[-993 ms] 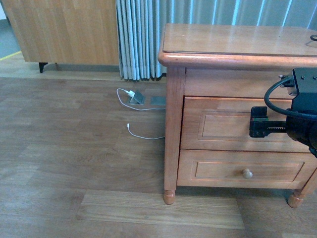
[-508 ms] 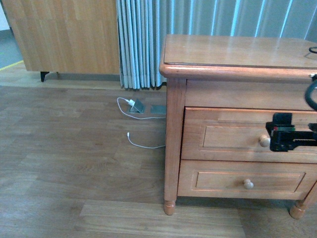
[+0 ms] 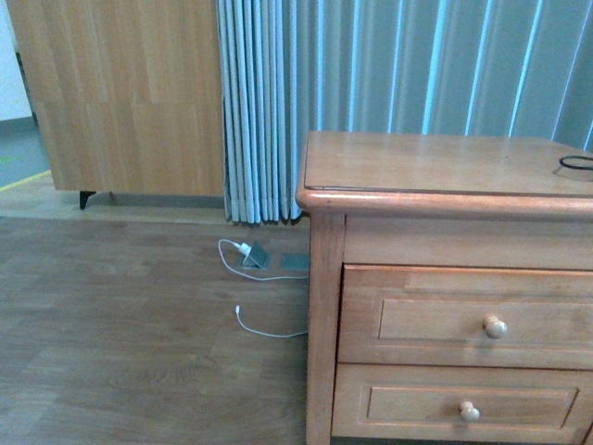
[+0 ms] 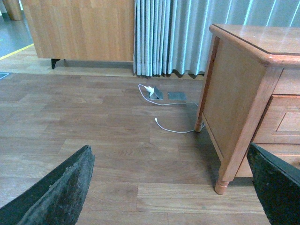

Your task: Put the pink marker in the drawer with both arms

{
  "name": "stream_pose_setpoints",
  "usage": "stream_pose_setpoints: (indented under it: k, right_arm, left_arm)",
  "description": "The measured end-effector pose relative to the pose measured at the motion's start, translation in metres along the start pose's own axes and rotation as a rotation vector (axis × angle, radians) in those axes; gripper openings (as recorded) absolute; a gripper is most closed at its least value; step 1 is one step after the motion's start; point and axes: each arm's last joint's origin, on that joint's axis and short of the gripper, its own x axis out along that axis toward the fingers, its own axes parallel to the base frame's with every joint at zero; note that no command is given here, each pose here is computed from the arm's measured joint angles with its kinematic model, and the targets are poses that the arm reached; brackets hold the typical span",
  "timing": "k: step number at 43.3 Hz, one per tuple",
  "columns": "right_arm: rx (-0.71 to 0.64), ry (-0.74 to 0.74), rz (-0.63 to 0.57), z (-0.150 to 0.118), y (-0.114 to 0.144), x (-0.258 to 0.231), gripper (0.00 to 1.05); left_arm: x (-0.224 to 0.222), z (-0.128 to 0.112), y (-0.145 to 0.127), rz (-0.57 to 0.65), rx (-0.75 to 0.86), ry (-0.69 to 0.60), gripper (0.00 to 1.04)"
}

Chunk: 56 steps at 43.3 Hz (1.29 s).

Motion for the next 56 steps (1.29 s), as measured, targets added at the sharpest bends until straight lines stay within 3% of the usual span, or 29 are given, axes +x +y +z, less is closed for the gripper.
stream_pose_setpoints:
  k: [9, 24, 31, 35, 45, 56]
  right_arm:
    - [0.018, 0.035, -0.046, -0.011, -0.008, -0.032, 0.96]
    - [0.006, 0.006, -0.079, -0.011, -0.011, -0.035, 0.95]
    - [-0.153, -0.265, -0.177, -0.019, -0.002, -0.039, 0.67]
    - [-0.174, -0.304, -0.171, -0.020, 0.003, -0.041, 0.53]
    - [-0.182, -0.301, -0.164, -0.030, 0.016, -0.048, 0.01]
    - [-0.184, -0.300, -0.162, -0.034, 0.028, -0.054, 0.01]
  left_arm:
    - [0.000, 0.000, 0.000, 0.000, 0.000, 0.000, 0.99]
    - [0.000, 0.000, 0.000, 0.000, 0.000, 0.000, 0.99]
    - [0.000, 0.000, 0.000, 0.000, 0.000, 0.000, 0.99]
    - [0.000, 0.000, 0.000, 0.000, 0.000, 0.000, 0.99]
    - [0.000, 0.000, 0.000, 0.000, 0.000, 0.000, 0.99]
    - [0.000, 0.000, 0.000, 0.000, 0.000, 0.000, 0.99]
